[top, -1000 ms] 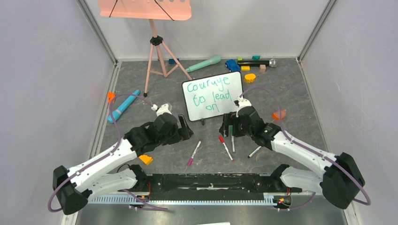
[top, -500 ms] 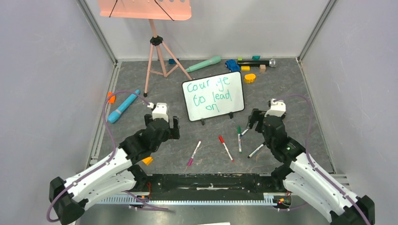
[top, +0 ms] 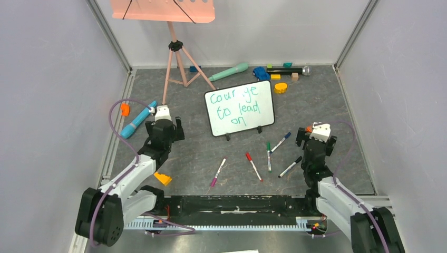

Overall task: Write a sentence on the whiteboard
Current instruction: Reset both arms

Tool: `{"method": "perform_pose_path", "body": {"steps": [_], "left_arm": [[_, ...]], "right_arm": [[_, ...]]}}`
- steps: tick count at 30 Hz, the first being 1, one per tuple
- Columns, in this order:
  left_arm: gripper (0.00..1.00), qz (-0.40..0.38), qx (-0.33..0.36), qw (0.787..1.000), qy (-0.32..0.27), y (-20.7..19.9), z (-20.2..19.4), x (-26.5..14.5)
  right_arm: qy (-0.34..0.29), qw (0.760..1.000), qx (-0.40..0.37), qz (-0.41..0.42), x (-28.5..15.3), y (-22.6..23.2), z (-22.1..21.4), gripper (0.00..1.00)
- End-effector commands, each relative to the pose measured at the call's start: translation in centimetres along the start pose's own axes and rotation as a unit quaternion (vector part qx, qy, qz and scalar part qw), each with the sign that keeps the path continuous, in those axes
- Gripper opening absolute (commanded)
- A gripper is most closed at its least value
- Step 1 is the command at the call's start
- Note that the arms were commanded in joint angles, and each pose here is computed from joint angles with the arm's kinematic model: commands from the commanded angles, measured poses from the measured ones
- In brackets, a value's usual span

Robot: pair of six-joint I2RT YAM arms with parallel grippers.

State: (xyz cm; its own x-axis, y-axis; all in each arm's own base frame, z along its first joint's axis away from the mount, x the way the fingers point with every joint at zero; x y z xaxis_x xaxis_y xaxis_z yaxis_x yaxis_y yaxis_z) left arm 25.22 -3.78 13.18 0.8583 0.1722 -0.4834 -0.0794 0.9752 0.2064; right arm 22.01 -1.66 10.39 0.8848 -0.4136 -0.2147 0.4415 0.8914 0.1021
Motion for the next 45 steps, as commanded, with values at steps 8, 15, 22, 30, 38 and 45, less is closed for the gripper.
{"method": "perform_pose_path", "body": {"steps": [8,15,22,30,38,45], "left_arm": [[1.0,0.012,-0.01,0.99,-0.137,1.8,1.2,4.8],[1.0,-0.016,0.032,0.987,-0.156,1.7,1.9,7.7],[1.0,-0.012,0.024,0.983,-0.179,1.7,0.3,7.9],[1.0,-0.016,0.026,0.982,-0.185,1.5,0.2,7.7],[1.0,0.0,0.024,0.982,-0.188,1.4,0.1,7.4],[1.0,0.006,0.038,0.981,-0.189,1.4,0.1,7.3]], "right_arm": [[-0.056,0.996,-0.015,0.07,1.5,0.0,-1.4,0.98],[-0.103,0.979,-0.044,0.171,0.9,1.0,-1.0,0.94],[-0.082,0.991,-0.024,0.108,1.7,-0.1,-1.4,0.98],[-0.083,0.989,-0.031,0.117,1.9,0.2,-1.3,0.98],[-0.083,0.989,-0.031,0.117,1.9,0.2,-1.3,0.98],[-0.082,0.989,-0.032,0.117,1.8,0.2,-1.3,0.98]]}}
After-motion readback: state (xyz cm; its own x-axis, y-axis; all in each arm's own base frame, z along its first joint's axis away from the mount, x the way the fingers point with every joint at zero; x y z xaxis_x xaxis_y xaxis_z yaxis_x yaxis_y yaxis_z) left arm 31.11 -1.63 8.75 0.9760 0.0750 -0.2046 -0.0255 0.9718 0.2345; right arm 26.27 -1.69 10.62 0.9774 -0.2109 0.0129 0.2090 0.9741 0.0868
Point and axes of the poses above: each gripper's point midway between its finger pads, its own x axis out along the fingers, its own y axis along the line the jaws close on, z = x × y, the point moved 6 cm from there along -x, back along the fingers, and after that the axes turned 13 degrees about x, right-handed, at the moved point
